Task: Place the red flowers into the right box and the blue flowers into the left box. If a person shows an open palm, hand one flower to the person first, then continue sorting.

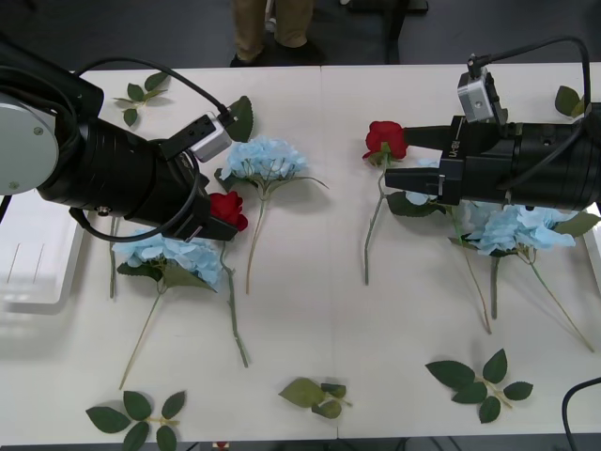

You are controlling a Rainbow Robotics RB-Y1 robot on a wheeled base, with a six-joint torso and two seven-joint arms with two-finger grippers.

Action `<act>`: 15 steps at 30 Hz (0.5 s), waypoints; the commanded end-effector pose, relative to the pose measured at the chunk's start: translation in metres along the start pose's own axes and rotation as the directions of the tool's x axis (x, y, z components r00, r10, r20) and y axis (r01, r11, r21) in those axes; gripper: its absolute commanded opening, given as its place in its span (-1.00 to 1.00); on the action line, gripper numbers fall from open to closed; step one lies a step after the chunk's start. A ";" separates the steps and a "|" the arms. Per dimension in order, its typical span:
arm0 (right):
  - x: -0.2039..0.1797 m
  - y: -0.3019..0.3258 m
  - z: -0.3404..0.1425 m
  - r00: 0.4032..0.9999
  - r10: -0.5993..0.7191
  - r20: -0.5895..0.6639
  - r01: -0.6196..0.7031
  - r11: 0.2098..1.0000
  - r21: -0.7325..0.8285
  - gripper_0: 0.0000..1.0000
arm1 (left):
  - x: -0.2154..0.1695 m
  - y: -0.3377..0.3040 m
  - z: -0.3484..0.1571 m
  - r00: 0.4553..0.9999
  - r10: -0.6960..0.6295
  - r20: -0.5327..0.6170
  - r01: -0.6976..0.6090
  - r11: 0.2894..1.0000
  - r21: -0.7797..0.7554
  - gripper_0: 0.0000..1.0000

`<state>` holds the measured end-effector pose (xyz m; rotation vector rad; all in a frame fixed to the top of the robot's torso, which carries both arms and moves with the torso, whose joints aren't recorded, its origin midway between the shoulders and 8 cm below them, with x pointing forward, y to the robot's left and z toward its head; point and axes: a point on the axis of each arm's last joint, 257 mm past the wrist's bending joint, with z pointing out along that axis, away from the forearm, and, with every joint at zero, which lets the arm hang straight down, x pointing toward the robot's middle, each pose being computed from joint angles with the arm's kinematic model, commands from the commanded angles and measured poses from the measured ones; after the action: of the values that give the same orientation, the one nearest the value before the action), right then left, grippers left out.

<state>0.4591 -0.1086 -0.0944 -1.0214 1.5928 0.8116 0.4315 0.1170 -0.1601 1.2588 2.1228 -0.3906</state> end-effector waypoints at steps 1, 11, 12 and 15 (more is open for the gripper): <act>0.009 0.012 0.012 0.996 0.087 0.021 -0.086 0.996 -0.038 0.75 | -0.001 0.006 -0.005 1.000 0.030 -0.007 -0.030 0.999 -0.030 0.92; -0.002 -0.031 -0.053 0.965 0.243 -0.101 -0.235 0.969 0.080 0.75 | 0.051 0.000 -0.016 0.982 -0.101 -0.158 0.106 0.994 0.021 0.92; 0.000 -0.033 -0.064 0.953 0.275 -0.128 -0.264 0.960 0.094 0.75 | 0.053 0.000 -0.022 0.978 -0.124 -0.166 0.129 0.991 0.024 0.92; 0.018 -0.033 -0.103 0.892 0.378 -0.249 -0.349 0.924 0.155 0.75 | 0.062 0.008 -0.046 0.950 -0.238 -0.202 0.242 0.970 -0.004 0.92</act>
<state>0.4541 -0.1770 -0.1049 -0.8023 1.9589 0.9218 0.3969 0.1543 -0.1876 1.3031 2.2854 -0.4504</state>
